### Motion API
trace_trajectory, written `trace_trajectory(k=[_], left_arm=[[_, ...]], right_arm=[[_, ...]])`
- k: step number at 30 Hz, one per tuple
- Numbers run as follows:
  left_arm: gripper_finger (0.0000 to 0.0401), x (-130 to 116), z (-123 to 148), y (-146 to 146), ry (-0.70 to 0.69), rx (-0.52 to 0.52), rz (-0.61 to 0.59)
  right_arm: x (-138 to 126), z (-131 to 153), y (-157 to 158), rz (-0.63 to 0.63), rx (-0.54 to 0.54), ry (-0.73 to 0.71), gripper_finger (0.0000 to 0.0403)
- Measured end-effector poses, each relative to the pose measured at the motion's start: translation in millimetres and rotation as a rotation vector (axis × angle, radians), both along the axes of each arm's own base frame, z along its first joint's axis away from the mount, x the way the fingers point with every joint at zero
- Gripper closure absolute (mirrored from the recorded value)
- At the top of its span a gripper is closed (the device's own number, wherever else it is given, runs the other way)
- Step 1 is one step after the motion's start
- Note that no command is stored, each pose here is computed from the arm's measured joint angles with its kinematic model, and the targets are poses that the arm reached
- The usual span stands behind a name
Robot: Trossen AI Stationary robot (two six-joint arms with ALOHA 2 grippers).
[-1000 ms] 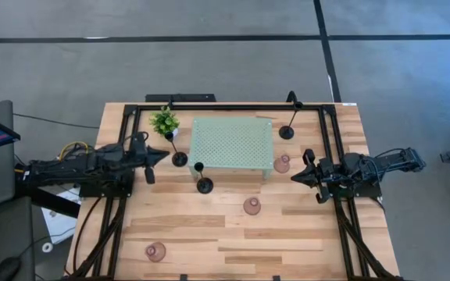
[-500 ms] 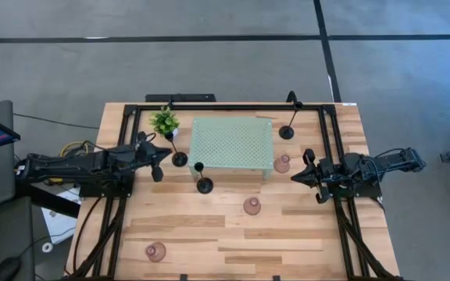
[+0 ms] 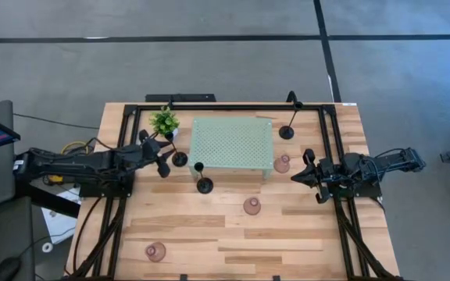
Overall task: Pick & Place candle stick holders
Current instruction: Put the left black candle holder on the shelf
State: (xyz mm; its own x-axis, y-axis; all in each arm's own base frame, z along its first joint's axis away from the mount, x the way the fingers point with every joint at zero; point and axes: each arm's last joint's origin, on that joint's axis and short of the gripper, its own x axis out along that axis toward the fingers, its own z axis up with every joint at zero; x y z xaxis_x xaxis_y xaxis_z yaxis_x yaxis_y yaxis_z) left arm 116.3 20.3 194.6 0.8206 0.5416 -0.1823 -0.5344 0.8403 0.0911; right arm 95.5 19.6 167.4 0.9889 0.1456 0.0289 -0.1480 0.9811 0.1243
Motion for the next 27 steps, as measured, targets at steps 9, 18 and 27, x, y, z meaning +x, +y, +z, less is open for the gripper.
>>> trace_trajectory(k=[9, 18, 27], left_arm=[[0.0247, 8.1, 2.8, 0.4, -0.039, 0.000, 0.000], [0.0317, 13.5, -1.7, 0.7, -0.002, -0.001, 0.000], [0.0375, 13.8, 0.2, 0.6, -0.024, -0.002, -0.003]], right_arm=[[0.0, 0.0, 0.0, 0.000, -0.001, 0.000, 0.0403], [0.0, 0.1, 0.0, 0.000, -0.001, 0.000, 0.0403], [0.0, 0.0, 0.0, 0.000, -0.001, -0.001, 0.0403]])
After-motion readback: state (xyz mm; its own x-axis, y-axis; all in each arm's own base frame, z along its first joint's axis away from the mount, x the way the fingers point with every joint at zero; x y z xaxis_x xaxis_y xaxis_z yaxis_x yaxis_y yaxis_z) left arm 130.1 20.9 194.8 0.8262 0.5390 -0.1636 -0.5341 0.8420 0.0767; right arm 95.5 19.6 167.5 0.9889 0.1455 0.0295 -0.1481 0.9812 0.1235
